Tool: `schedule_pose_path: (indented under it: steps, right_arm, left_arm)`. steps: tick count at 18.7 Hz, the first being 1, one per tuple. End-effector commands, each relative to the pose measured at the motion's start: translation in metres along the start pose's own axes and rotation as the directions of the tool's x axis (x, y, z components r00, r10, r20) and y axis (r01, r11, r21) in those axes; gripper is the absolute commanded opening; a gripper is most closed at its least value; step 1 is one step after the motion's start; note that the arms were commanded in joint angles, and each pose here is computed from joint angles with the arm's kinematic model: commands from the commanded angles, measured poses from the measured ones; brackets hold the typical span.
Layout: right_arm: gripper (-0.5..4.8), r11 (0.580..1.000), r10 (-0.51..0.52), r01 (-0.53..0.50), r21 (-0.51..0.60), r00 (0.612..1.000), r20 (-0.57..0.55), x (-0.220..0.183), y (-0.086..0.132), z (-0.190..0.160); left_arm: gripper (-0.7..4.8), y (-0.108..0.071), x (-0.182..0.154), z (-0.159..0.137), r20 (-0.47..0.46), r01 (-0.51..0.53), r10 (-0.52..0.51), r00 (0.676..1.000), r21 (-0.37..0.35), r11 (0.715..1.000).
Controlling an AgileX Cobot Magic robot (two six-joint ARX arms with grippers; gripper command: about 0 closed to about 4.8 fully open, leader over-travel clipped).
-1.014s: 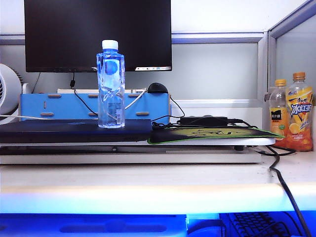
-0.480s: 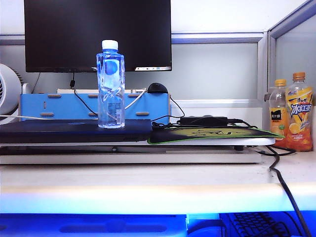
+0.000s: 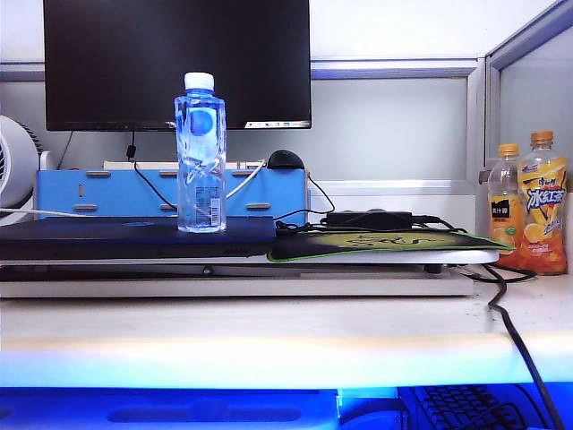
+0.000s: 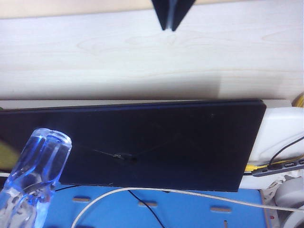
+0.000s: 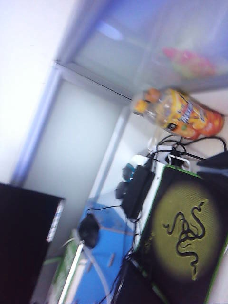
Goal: Pick up the mineral water bottle and place it on the laptop.
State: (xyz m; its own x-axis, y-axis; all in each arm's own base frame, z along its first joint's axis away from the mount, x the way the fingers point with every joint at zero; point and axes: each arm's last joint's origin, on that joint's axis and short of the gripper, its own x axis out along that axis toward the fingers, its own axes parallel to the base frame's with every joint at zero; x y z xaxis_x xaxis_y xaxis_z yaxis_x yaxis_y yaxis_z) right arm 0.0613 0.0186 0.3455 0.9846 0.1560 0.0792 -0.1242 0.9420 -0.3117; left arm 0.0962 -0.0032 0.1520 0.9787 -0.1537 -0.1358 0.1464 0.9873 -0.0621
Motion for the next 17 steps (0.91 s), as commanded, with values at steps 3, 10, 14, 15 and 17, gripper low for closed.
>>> schedule_pose_path:
  steps: [3,10,14,15,17]
  right_arm:
    - [-0.01,0.989,0.128,-0.128,0.071,0.992,0.007,0.01,0.02,-0.071]
    - [-0.01,0.98,0.044,-0.027,0.198,0.996,-0.081,0.009,0.028,-0.127]
    - [-0.01,0.98,-0.001,0.032,0.198,0.988,-0.153,0.011,0.032,-0.154]
    - [-0.01,0.979,-0.002,0.035,0.198,0.986,-0.167,0.012,0.033,-0.159]
    - [-0.01,0.979,0.008,0.034,0.202,0.979,-0.203,0.013,0.036,-0.17]
  left_arm:
    - [-0.02,0.0,0.0,0.0,-0.004,0.006,-0.006,1.0,0.001,1.0]
    - [-0.02,0.0,0.0,0.0,-0.004,0.006,-0.006,1.0,0.001,1.0]
    - [-0.02,0.0,0.0,0.0,-0.005,0.006,-0.006,1.0,0.0,1.0]
    - [-0.02,0.0,0.0,0.0,-0.004,0.006,-0.006,1.0,0.001,1.0]
    - [-0.02,0.0,0.0,0.0,-0.004,0.006,-0.006,1.0,0.001,1.0]
